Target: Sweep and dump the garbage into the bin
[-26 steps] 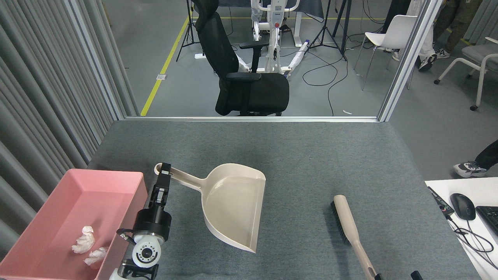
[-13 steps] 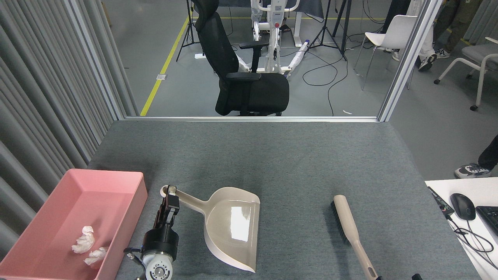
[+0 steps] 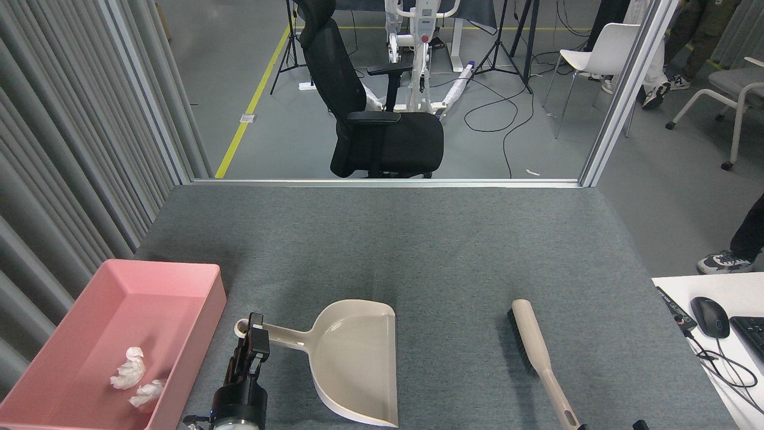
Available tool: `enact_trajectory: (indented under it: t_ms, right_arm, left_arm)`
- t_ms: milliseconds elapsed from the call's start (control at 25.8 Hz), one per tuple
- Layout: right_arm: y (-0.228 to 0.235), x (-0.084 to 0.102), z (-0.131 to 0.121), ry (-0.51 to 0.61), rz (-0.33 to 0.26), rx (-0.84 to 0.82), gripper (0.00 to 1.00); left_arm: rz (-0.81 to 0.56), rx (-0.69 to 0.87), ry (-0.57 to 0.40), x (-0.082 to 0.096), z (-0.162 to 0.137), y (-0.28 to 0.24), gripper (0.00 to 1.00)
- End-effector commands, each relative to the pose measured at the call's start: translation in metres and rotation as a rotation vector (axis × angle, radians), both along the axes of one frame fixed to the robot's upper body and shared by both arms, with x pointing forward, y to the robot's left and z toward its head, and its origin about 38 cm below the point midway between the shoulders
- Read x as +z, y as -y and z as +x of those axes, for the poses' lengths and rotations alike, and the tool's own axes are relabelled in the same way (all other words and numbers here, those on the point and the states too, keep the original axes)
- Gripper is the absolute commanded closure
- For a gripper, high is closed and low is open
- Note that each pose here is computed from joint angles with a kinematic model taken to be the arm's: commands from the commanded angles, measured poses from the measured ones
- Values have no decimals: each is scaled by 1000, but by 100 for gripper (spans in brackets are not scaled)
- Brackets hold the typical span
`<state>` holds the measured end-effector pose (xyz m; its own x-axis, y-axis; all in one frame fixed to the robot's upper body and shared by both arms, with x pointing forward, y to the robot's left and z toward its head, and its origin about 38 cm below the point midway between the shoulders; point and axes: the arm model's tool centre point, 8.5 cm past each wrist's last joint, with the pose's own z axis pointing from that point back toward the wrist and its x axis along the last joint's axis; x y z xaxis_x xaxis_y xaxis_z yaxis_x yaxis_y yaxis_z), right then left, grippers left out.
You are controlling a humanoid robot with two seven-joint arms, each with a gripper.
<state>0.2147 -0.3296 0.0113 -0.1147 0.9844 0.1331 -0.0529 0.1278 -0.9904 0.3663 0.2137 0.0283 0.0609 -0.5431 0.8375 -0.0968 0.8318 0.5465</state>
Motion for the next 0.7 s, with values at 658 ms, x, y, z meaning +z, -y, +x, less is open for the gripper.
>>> enact_trajectory:
  t_ms: [658]
  right_arm:
    - [0,1,1,7,5,4,1]
  left_arm:
    - [602,-191,51,7,-83,-10,0]
